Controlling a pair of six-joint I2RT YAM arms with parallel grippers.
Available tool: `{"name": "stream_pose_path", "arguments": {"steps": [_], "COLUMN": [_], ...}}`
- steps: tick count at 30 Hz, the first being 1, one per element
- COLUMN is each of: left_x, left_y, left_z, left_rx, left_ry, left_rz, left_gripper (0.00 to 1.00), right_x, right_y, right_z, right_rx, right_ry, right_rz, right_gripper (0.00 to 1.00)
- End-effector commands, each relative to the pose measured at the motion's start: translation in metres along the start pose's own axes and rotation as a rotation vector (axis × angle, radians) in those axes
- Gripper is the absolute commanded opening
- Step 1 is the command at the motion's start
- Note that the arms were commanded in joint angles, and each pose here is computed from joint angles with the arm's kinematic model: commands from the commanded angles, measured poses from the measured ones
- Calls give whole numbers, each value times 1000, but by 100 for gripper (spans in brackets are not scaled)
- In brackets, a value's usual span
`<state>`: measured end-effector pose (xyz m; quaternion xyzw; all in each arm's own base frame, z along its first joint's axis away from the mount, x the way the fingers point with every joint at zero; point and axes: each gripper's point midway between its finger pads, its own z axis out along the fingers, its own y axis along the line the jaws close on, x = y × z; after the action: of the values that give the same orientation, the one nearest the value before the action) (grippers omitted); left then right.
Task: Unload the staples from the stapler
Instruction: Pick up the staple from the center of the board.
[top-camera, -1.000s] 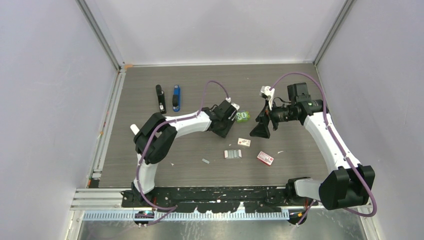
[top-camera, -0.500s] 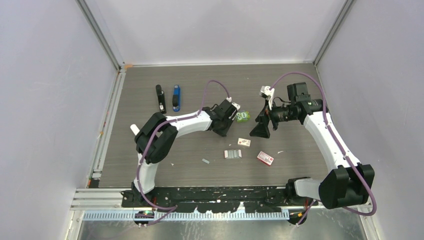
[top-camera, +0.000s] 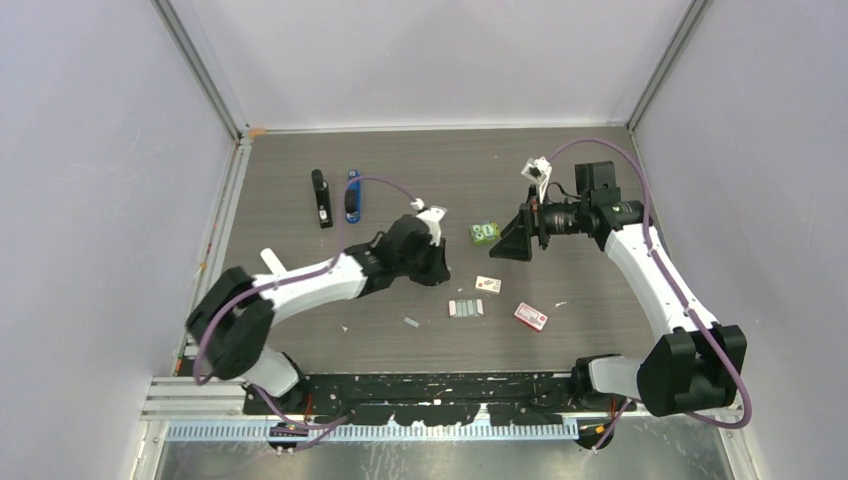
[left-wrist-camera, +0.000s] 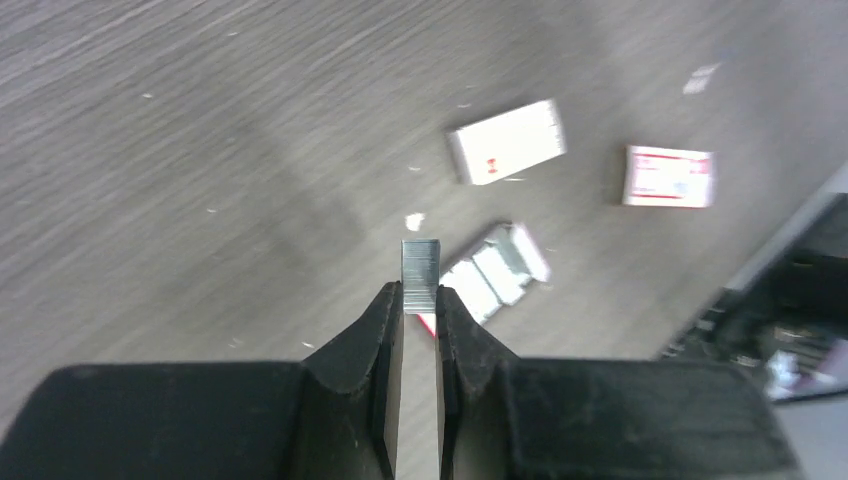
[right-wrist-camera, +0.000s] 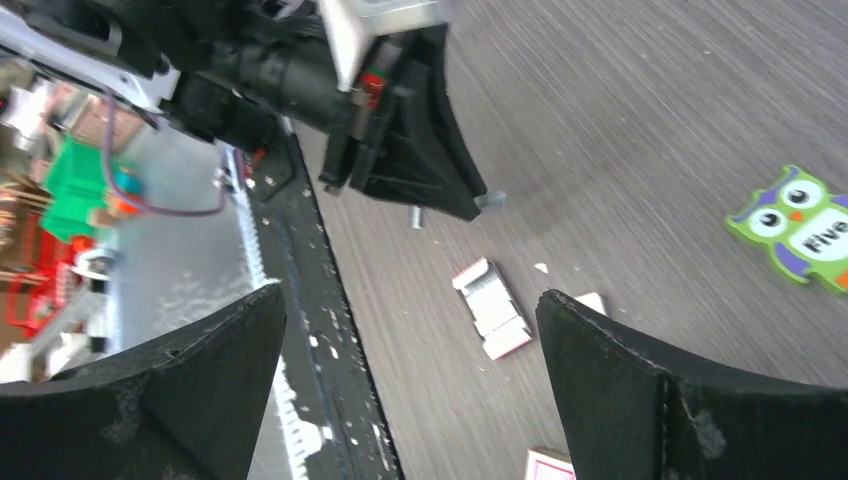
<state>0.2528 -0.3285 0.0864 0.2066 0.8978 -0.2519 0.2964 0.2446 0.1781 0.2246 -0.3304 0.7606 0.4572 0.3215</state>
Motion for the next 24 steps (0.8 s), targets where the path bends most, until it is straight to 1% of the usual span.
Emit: {"name": "stream_pose_path", "arguments": {"steps": [1, 5, 8, 11, 12, 16, 19, 24], "left_x": [-43, -44, -48, -51, -53, -59, -66, -69], "left_y": [-58, -75, -83, -87, -88, -95, -98, -103], "left_z": [-44, -73, -94, -110, -114, -119, -123, -123], "left_rx": [327, 530, 662, 757, 782, 862, 916, 941], "left_ry": [-275, -406, -501, -568, -586, -603, -630, -621], "left_rz": [-198, -327, -395, -437, -448, -485, -517, -519], "left_gripper": [6, 6, 6, 6, 6, 6, 6, 6], "right_x": [-34, -45, -55, -51, -48, -39, -35, -36], "right_y": [24, 30, 34, 36, 36, 40, 49, 52], "right_z": [4, 9, 11, 20, 23, 36, 43, 42], "right_rx": [-108, -126, -163, -198, -207, -245, -271, -274], "right_ry": [-150, -208, -232, -229, -220, -174, -149, -152], "right_rz": [128, 248, 339, 379, 381, 393, 378, 365], "right_gripper": [100, 100, 98, 90, 86, 68, 66, 66]}}
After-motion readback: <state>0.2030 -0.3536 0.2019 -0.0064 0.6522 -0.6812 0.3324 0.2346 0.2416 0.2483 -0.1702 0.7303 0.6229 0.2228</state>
